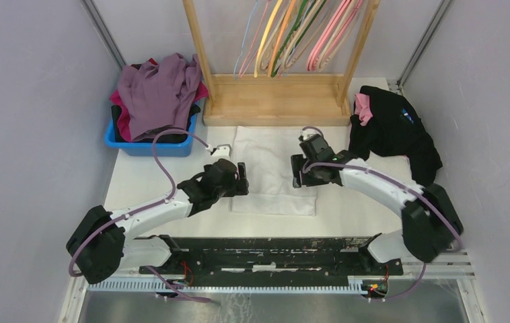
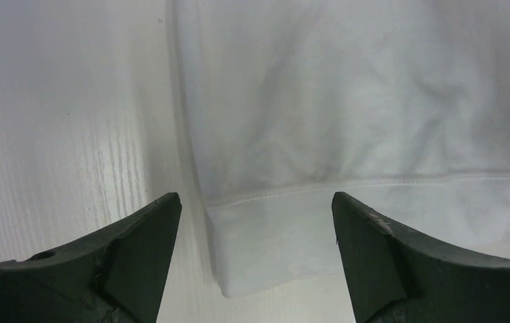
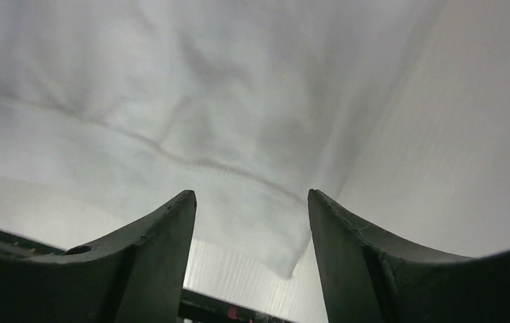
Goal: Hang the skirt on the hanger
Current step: Flatten out the skirt at the center of the board, then pick up the hanger from the clothesline.
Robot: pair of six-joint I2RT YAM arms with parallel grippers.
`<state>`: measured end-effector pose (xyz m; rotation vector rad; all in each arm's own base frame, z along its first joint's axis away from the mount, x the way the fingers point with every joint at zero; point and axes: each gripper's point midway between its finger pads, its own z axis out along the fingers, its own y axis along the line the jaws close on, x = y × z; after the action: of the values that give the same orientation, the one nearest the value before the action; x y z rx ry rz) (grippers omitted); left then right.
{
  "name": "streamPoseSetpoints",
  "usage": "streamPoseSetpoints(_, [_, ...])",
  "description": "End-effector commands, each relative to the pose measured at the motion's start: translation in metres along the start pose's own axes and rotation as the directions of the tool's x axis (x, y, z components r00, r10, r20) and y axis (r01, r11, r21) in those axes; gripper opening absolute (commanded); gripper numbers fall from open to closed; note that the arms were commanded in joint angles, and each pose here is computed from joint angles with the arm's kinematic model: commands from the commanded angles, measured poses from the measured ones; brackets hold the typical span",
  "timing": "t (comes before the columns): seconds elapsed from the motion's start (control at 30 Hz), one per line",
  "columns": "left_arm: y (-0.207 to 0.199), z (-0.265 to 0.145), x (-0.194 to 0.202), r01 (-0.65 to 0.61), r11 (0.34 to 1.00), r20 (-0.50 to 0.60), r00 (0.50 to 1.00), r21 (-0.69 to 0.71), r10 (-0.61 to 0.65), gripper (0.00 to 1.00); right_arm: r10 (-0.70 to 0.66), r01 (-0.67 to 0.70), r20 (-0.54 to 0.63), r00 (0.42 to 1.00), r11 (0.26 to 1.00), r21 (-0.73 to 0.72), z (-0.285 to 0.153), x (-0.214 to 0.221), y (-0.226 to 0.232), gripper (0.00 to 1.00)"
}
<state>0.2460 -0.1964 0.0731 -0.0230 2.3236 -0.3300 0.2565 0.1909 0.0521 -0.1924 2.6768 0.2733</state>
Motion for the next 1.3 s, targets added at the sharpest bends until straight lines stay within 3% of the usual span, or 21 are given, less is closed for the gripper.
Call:
streamPoseSetpoints(0.0, [-0.019, -0.004, -0.016, -0.033, 0.998, 0.013, 0.999, 0.058, 0.032, 0.91, -0.018, 0.028, 0.165, 0.986, 0.998, -0.056, -0.078, -0.03, 0.006, 0.69])
streamPoseSetpoints(0.07, [-0.02, -0.005, -0.019, -0.021, 0.998, 0.02, 1.0, 0.06, 0.02, 1.0, -0.009, 0.025, 0.256, 0.967, 0.998, -0.057, -0.116, -0.044, 0.002, 0.69])
streamPoseSetpoints(0.33, [-0.019, -0.01, -0.027, 0.035, 0.997, 0.073, 0.997, 0.072, -0.04, 0.99, 0.027, 0.041, 0.579, 0.815, 0.994, -0.105, -0.245, -0.131, 0.017, 0.62])
streamPoseSetpoints(0.47, [-0.02, -0.011, -0.043, 0.016, 0.998, 0.117, 0.993, 0.054, -0.022, 0.99, 0.025, 0.06, 0.648, 0.761, 0.992, -0.11, -0.279, -0.166, 0.027, 0.61])
streamPoseSetpoints(0.67, [-0.031, -0.043, -0.149, 0.032, 0.999, 0.303, 0.952, 0.034, -0.041, 0.99, 0.034, 0.038, 0.581, 0.813, 0.993, -0.111, -0.247, -0.138, 0.02, 0.6])
streamPoseSetpoints(0.97, [-0.053, -0.118, -0.326, 0.041, 0.995, 0.579, 0.811, 0.093, -0.088, 0.99, 0.098, -0.032, 0.435, 0.895, 0.987, -0.156, -0.176, -0.054, 0.002, 0.59])
streamPoseSetpoints(1.1, [-0.055, -0.125, -0.381, 0.012, 0.998, 0.67, 0.74, 0.068, -0.055, 1.0, 0.114, -0.037, 0.384, 0.916, 0.979, -0.202, -0.159, -0.029, 0.003, 0.59])
streamPoseSetpoints(1.27, [-0.063, -0.104, -0.425, -0.033, 0.992, 0.692, 0.719, 0.123, -0.062, 0.96, 0.127, -0.04, 0.366, 0.922, 0.971, -0.235, -0.152, -0.013, 0.003, 0.58])
